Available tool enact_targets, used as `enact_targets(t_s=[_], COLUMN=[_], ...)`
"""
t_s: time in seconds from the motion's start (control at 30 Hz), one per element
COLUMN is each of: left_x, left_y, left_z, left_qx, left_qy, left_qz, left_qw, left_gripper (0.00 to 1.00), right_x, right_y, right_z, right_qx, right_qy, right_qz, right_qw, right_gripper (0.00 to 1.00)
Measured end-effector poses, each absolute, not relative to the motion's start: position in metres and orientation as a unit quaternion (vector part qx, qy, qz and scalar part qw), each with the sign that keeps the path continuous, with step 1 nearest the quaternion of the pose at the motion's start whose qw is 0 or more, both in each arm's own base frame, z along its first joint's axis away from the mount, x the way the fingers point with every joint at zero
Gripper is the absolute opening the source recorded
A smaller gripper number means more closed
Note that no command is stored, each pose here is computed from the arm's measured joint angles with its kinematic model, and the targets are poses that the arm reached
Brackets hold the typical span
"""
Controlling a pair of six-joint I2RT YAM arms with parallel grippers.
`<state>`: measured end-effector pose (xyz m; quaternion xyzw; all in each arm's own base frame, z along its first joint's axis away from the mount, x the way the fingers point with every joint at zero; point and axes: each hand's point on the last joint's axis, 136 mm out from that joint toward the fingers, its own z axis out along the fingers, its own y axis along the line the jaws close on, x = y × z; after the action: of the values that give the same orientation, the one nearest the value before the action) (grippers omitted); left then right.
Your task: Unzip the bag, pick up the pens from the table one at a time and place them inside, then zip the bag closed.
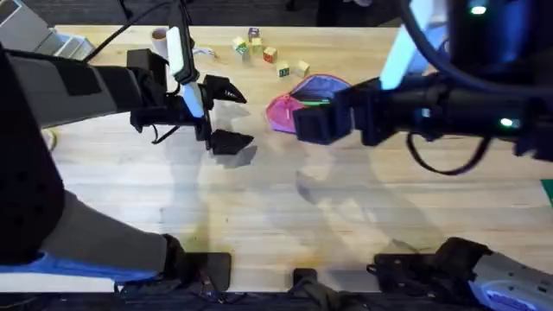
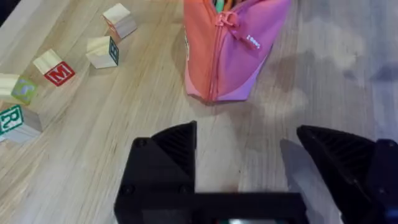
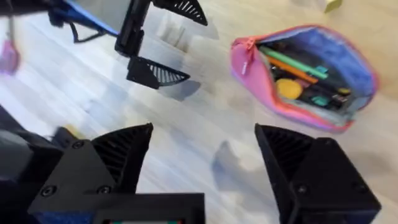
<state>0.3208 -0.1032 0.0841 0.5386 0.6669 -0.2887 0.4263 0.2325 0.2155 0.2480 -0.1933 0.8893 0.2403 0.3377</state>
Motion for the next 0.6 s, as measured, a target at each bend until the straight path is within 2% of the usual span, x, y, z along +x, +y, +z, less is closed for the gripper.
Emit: enact_targets(t_s=[0.23, 0.6], left_x=[0.321, 0.321], left_y=[-0.103, -0.103], left_z=[0.084, 0.084], left_qx=[0.540, 0.540], left_qy=[0.666, 0.666], left_qz=[-0.288, -0.288], left_qw=[0.427, 0.427], left_gripper=[0.994, 0.993], right_x=[0.248, 0.274], right_y=[0.227, 0.237], right_z=[0.236, 0.245], right_qx=[-0.100, -0.059], right_qy=[0.907, 0.893], right_qz=[0.268, 0.226], right_qw=[0.308, 0.385], right_gripper=[0.997, 0.998])
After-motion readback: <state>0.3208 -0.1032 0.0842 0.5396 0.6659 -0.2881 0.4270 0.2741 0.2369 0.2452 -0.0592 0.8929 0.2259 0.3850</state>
